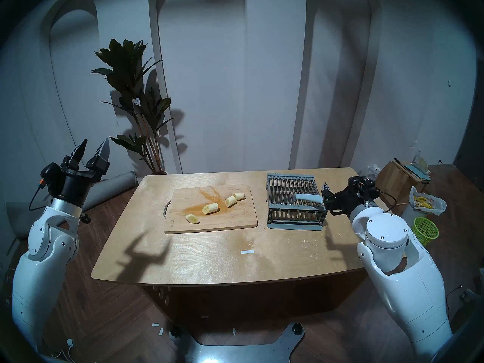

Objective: Cut the banana into four pieces on the cutting board

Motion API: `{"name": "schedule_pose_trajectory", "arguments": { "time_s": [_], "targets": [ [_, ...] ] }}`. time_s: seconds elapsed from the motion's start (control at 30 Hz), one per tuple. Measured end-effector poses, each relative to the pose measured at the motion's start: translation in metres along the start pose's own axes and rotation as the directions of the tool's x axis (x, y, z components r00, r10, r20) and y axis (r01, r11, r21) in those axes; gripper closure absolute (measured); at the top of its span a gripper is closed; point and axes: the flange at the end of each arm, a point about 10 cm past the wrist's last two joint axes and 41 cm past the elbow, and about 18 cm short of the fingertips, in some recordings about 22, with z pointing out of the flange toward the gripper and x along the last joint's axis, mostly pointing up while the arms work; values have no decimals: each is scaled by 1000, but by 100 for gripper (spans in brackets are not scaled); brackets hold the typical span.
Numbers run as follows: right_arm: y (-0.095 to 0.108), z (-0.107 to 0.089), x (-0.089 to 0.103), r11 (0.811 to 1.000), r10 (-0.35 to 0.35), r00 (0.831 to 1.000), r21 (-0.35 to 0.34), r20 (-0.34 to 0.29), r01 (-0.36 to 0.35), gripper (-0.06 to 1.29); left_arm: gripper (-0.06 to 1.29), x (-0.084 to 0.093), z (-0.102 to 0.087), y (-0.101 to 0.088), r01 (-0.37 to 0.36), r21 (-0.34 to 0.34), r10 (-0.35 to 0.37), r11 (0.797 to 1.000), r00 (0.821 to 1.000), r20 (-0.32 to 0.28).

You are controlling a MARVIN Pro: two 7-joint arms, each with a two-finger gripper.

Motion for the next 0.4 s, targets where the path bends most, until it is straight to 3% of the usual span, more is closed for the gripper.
{"name": "schedule_pose_trajectory", "arguments": {
  "time_s": [0.3, 0.4],
  "targets": [
    [-3, -12, -4, 998, 9, 996, 59, -93, -4, -2, -2, 6, -6, 14, -101, 0, 100, 995, 985, 141],
    [-5, -14, -5, 997, 21, 994, 74, -104, -13, -2, -2, 8, -7, 17, -118, 2, 116, 993, 980, 162]
  ]
}}
